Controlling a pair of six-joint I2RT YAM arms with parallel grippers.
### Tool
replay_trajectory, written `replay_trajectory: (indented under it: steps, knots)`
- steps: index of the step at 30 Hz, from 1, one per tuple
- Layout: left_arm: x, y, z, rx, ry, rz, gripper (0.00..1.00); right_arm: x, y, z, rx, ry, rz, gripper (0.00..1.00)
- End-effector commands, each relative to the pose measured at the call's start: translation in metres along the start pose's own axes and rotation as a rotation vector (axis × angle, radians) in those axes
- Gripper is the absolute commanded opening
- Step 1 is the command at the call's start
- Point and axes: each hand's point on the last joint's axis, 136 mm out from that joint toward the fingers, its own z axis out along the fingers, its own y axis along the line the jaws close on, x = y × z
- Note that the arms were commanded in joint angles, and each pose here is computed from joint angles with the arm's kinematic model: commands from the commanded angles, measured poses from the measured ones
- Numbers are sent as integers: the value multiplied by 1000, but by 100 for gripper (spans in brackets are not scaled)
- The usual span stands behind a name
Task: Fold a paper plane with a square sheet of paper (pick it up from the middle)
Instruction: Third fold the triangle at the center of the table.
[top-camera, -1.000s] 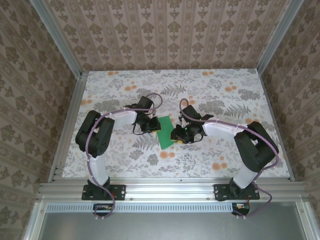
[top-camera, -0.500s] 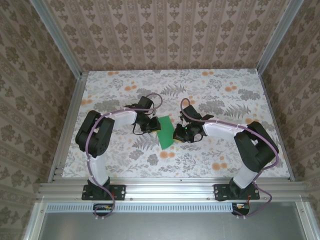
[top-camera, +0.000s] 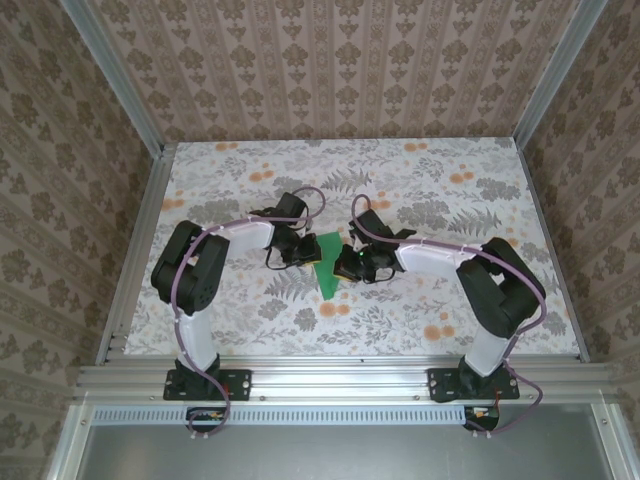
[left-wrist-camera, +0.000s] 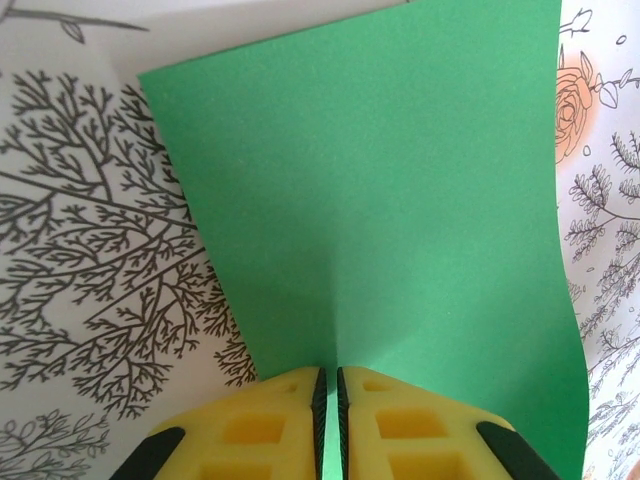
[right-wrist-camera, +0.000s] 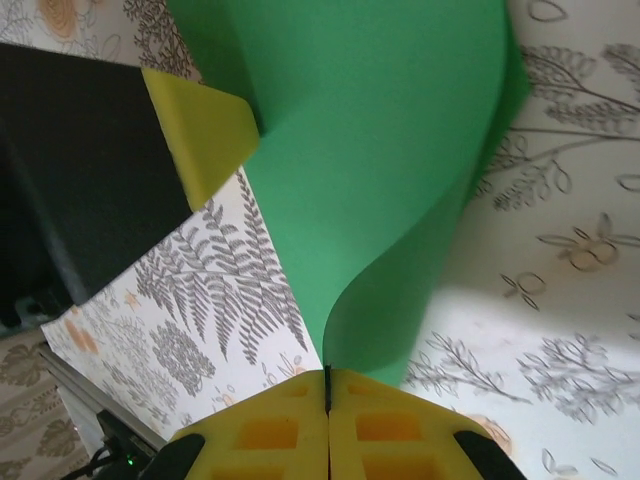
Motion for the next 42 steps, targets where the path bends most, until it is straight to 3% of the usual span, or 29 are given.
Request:
replay_trajectory:
  steps: [1, 42]
  knots:
    - [11, 14, 10, -51, 43, -4, 14, -9, 15, 6, -51, -16, 34, 8]
    - [12, 13, 10, -49, 49, 0, 10, -20, 7, 41, -21, -16, 66, 10]
